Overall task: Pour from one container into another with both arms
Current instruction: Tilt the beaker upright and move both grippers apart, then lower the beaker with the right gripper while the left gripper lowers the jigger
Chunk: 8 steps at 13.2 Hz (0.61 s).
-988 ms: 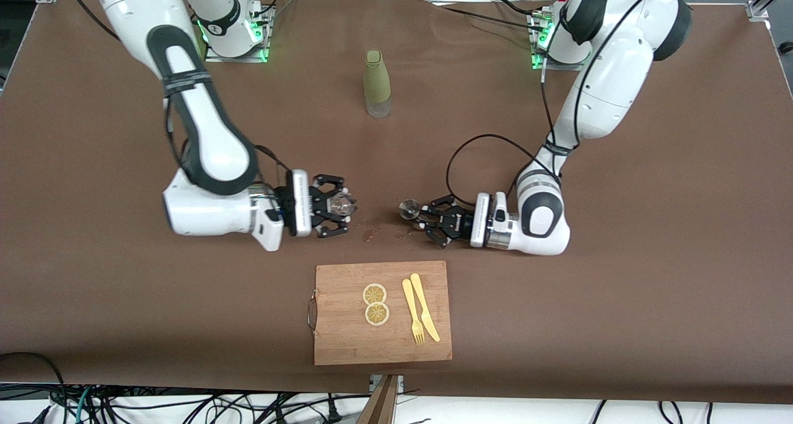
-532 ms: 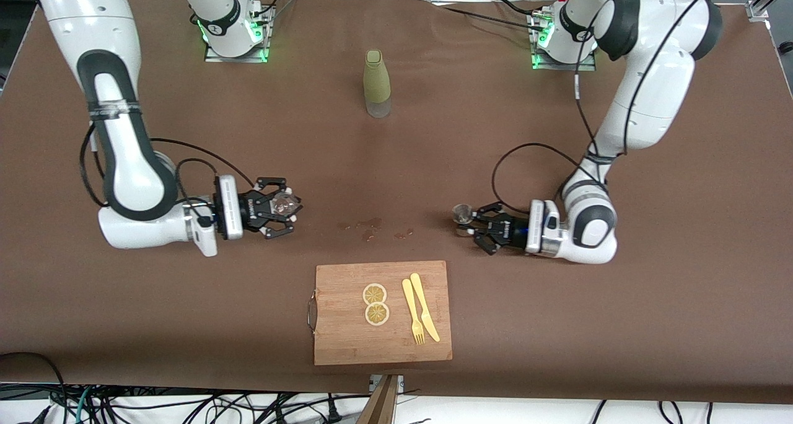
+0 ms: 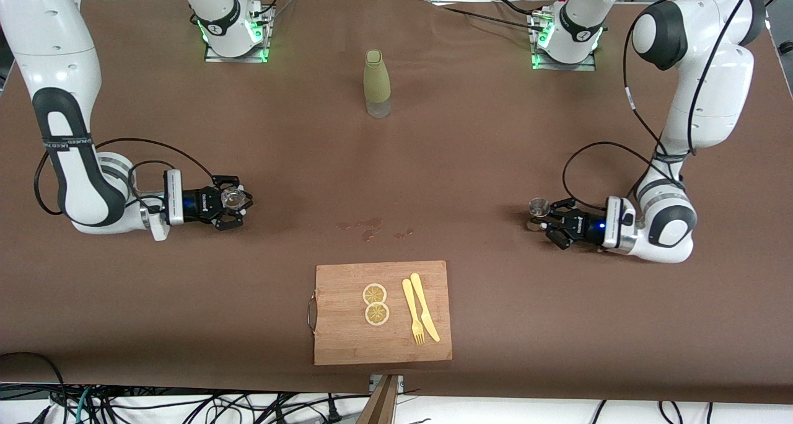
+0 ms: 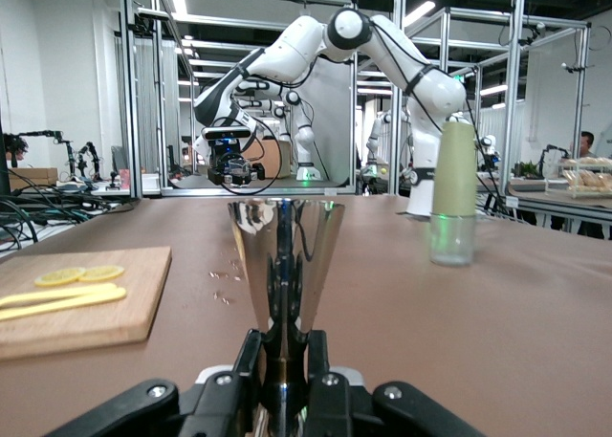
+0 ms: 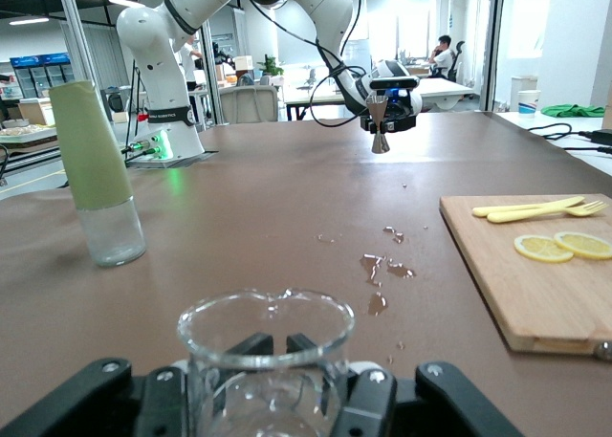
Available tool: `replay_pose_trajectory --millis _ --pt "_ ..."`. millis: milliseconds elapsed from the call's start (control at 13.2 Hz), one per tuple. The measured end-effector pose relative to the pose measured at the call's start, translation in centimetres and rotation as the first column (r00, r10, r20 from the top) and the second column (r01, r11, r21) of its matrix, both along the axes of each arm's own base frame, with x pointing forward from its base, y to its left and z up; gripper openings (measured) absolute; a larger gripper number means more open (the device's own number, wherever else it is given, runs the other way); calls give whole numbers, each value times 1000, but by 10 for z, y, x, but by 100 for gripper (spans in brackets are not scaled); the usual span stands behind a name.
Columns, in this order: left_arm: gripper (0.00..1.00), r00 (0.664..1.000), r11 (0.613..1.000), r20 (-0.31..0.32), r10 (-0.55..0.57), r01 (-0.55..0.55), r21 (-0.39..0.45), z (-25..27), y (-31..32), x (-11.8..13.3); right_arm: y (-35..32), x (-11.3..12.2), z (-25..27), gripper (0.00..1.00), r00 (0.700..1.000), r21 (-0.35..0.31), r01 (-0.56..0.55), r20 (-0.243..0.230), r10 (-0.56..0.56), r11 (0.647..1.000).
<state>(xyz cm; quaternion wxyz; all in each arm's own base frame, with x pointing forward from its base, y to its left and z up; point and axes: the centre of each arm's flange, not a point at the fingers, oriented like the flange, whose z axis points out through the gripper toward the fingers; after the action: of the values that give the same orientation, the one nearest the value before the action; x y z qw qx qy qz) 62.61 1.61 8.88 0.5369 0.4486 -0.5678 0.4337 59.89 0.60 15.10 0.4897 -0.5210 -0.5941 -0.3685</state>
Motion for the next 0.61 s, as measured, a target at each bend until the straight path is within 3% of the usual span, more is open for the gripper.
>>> replay_pose_trajectory --millis 456,608 --pt "22 999 998 35 -40 38 50 -6 51 -18 -1 -24 -57 15 1000 39 2 -31 -1 999" --pt "22 998 997 35 -43 41 68 -8 69 -24 0 -27 -68 15 1000 60 13 -20 -11 998"
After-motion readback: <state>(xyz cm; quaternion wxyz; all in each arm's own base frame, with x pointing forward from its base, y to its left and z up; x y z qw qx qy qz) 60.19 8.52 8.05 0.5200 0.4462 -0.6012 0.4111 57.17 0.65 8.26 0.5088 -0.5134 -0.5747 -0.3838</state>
